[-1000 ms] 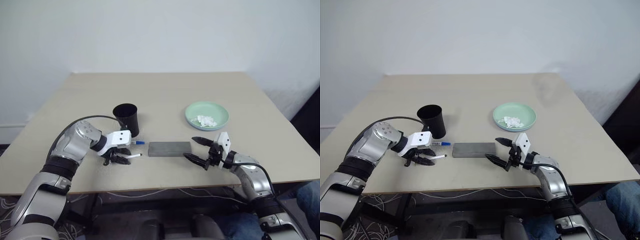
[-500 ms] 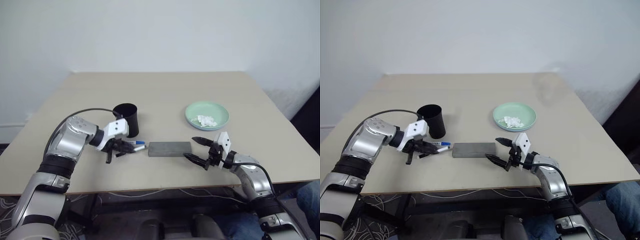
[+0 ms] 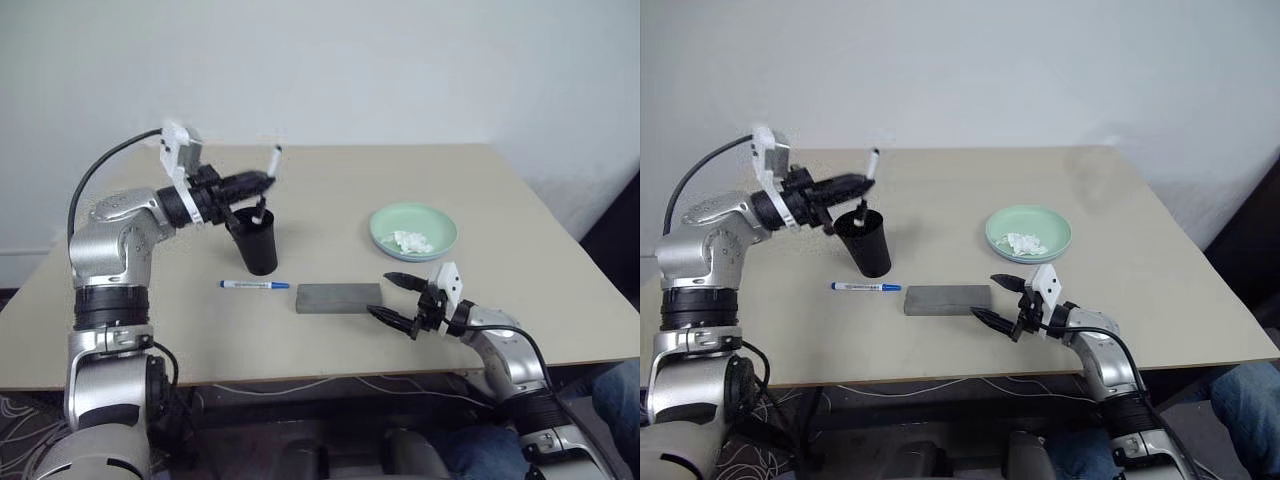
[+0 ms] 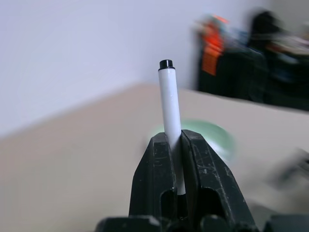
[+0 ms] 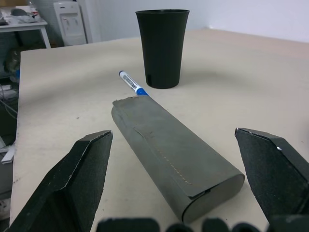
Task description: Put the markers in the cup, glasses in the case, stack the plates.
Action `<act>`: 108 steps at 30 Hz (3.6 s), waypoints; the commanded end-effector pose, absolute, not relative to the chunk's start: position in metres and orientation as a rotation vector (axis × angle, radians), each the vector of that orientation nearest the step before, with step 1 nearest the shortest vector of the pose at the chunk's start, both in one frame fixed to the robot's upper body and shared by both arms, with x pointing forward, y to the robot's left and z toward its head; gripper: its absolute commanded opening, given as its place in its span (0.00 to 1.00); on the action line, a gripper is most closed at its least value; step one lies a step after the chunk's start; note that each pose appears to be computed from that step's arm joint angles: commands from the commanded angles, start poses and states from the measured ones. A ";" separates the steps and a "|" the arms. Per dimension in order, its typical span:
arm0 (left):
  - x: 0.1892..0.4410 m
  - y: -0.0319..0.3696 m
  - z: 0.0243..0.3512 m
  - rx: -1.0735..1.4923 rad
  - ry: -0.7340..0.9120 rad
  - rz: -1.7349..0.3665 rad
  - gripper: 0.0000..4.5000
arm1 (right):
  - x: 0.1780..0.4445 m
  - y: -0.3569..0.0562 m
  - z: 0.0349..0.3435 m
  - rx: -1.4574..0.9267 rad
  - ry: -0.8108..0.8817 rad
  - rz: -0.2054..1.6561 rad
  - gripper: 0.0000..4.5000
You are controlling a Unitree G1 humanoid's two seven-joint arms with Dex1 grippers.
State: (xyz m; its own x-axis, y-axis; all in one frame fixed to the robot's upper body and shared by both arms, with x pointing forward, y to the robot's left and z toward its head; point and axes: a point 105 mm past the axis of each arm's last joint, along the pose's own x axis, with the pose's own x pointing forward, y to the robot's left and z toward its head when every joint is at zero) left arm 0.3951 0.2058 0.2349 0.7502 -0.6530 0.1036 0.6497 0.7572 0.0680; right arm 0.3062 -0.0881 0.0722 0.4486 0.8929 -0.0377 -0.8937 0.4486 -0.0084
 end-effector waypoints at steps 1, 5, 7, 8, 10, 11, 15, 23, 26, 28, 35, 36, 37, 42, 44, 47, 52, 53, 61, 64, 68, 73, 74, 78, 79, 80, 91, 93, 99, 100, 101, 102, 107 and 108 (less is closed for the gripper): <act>0.405 0.216 0.254 0.079 -0.260 -0.572 0.00 | 0.310 -0.087 0.090 -0.054 -0.032 1.117 0.98; 0.419 0.213 0.244 0.068 -0.294 -0.510 0.00 | 0.312 -0.084 0.091 -0.056 -0.035 1.127 0.98; 0.426 0.213 0.238 0.050 -0.299 -0.483 0.00 | 0.312 -0.084 0.093 -0.057 -0.038 1.128 0.98; 0.428 0.212 0.236 0.045 -0.300 -0.475 0.00 | 0.313 -0.084 0.093 -0.058 -0.039 1.127 0.98; 0.433 0.210 0.228 0.042 -0.289 -0.465 0.00 | 0.313 -0.085 0.094 -0.059 -0.041 1.124 0.98; 0.435 0.209 0.223 0.043 -0.280 -0.464 0.00 | 0.313 -0.085 0.094 -0.058 -0.042 1.122 0.98; 0.440 0.205 0.209 0.034 -0.246 -0.467 0.00 | 0.312 -0.086 0.094 -0.057 -0.043 1.115 0.98; 0.441 0.201 0.197 0.035 -0.217 -0.491 0.00 | 0.313 -0.087 0.102 -0.024 -0.070 1.100 0.98; 0.441 0.201 0.195 0.037 -0.213 -0.493 0.00 | 0.313 -0.088 0.102 -0.024 -0.068 1.098 0.98; 0.440 0.201 0.194 0.036 -0.211 -0.495 0.00 | 0.313 -0.087 0.102 -0.024 -0.067 1.099 0.98; 0.440 0.199 0.189 0.031 -0.203 -0.496 0.34 | 0.314 -0.085 0.102 -0.024 -0.069 1.108 0.98; 0.440 0.199 0.189 0.031 -0.203 -0.495 0.41 | 0.314 -0.085 0.102 -0.024 -0.070 1.110 0.98; 0.440 0.199 0.189 0.031 -0.203 -0.495 0.49 | 0.314 -0.085 0.102 -0.024 -0.070 1.111 0.98; 0.439 0.200 0.191 0.026 -0.211 -0.493 0.79 | 0.316 -0.083 0.102 -0.027 -0.069 1.120 0.98; 0.438 0.200 0.193 0.023 -0.214 -0.495 0.79 | 0.317 -0.082 0.102 -0.026 -0.069 1.123 0.98; 0.437 0.204 0.199 0.015 -0.225 -0.497 0.79 | 0.318 -0.081 0.102 -0.026 -0.071 1.126 0.98; 0.433 0.207 0.220 0.005 -0.254 -0.561 0.79 | 0.317 -0.081 0.102 -0.029 -0.070 1.127 0.98; 0.430 0.206 0.228 0.024 -0.256 -0.604 0.79 | 0.317 -0.082 0.102 -0.030 -0.069 1.127 0.98; 0.394 0.200 0.263 0.251 -0.110 -0.986 0.79 | 0.318 -0.082 0.101 -0.032 -0.064 1.128 0.98; 0.370 0.201 0.254 0.427 0.079 -1.165 0.79 | 0.318 -0.080 0.099 -0.030 -0.062 1.130 0.98; 0.354 0.205 0.236 0.576 0.261 -1.267 0.79 | 0.320 -0.079 0.099 -0.029 -0.063 1.131 0.98; 0.348 0.217 0.206 0.731 0.472 -1.289 0.79 | 0.323 -0.078 0.100 -0.030 -0.067 1.131 0.98; 0.348 0.219 0.200 0.761 0.515 -1.291 0.79 | 0.323 -0.077 0.100 -0.031 -0.068 1.131 0.98; 0.354 0.229 0.179 0.878 0.669 -1.281 0.79 | 0.325 -0.076 0.101 -0.034 -0.069 1.132 0.98; 0.357 0.230 0.176 0.893 0.692 -1.278 0.79 | 0.326 -0.076 0.101 -0.034 -0.069 1.132 0.98; 0.360 0.231 0.172 0.915 0.719 -1.272 0.79 | 0.326 -0.076 0.101 -0.034 -0.070 1.132 0.98; 0.376 0.234 0.128 1.028 0.871 -1.203 0.79 | 0.322 -0.073 0.101 -0.018 -0.056 1.145 0.98; 0.378 0.234 0.124 1.033 0.877 -1.195 0.79 | 0.322 -0.073 0.100 -0.015 -0.050 1.146 0.98; 0.384 0.233 0.115 1.044 0.873 -1.145 0.79 | 0.321 -0.072 0.099 -0.008 -0.039 1.152 0.98; 0.384 0.232 0.115 1.044 0.873 -1.145 0.79 | 0.321 -0.072 0.099 -0.008 -0.038 1.152 0.98; 0.384 0.232 0.114 1.043 0.875 -1.146 0.79 | 0.321 -0.072 0.099 -0.007 -0.038 1.152 0.98; 0.384 0.231 0.113 1.040 0.872 -1.148 0.79 | 0.321 -0.072 0.099 -0.006 -0.038 1.154 0.98; 0.386 0.223 0.108 1.013 0.870 -1.143 0.79 | 0.320 -0.070 0.099 0.000 -0.039 1.157 0.98; 0.386 0.223 0.107 1.014 0.876 -1.141 0.79 | 0.320 -0.070 0.099 0.001 -0.040 1.157 0.98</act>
State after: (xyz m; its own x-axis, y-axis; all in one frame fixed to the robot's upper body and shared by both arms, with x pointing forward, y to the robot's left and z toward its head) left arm 0.3777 0.2258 0.0910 0.1557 -0.2873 -0.9451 0.9861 0.1006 0.1319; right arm 0.3197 -0.0723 0.0826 0.4129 0.9106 -0.0187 -0.9105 0.4132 0.0184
